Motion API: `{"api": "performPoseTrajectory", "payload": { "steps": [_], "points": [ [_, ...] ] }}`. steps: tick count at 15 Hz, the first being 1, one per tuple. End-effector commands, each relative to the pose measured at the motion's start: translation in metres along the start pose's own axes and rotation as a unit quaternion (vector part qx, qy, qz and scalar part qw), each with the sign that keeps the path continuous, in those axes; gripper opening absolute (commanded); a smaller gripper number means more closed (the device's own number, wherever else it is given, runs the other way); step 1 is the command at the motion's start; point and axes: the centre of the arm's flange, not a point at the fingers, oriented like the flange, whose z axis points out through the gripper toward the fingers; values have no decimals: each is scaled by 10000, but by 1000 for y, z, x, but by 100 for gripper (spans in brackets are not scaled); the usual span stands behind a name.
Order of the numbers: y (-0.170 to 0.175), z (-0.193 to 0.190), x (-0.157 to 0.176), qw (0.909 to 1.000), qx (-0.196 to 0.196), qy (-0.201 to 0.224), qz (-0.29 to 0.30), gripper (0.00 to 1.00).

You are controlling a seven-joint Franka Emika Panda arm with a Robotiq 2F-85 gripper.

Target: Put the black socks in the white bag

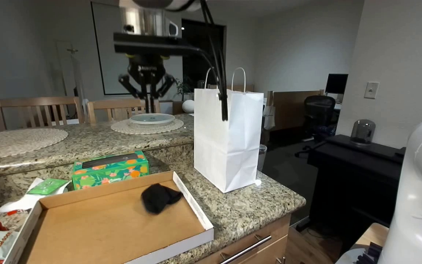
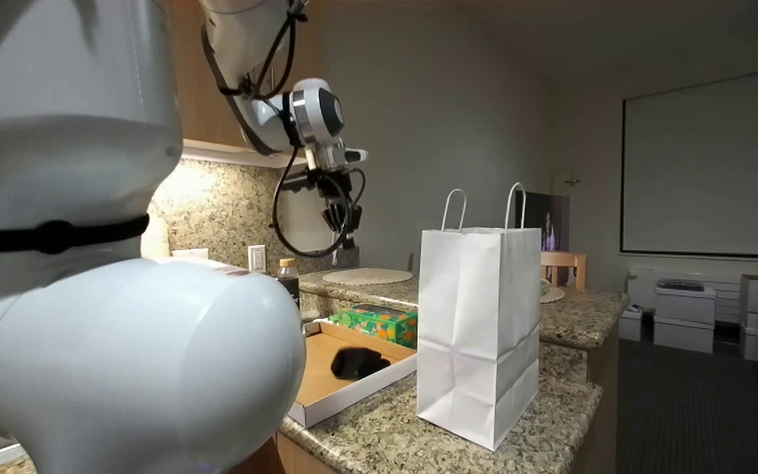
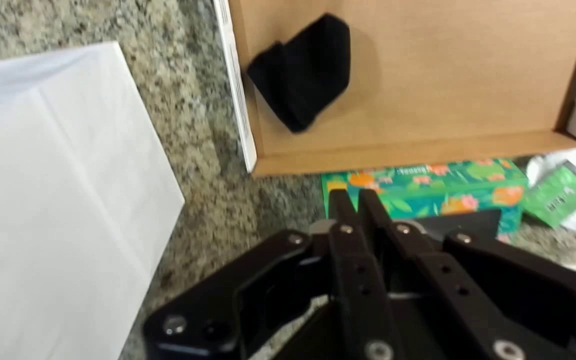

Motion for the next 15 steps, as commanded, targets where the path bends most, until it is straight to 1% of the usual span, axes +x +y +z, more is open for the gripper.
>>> {"api": "performPoseTrajectory", "payload": {
  "steps": [1,2,4,5,6,9,11,14,15],
  "points": [
    [8,-101,28,9973,251,678,-86,10],
    [12,-129,37,9975,308,612,-152,10],
    [27,-180,61,9974,334,319,-552,8],
    [33,-178,64,9962,341,60,-803,34],
    [41,-175,66,9946,371,-124,-960,36],
    [52,-131,59,9862,282,-612,-1510,53],
    [45,-82,55,9773,270,-963,-1868,66],
    [27,-4,44,9609,512,-1439,-2310,85],
    [19,25,36,9586,636,-1534,-2314,92]
  ]
}}
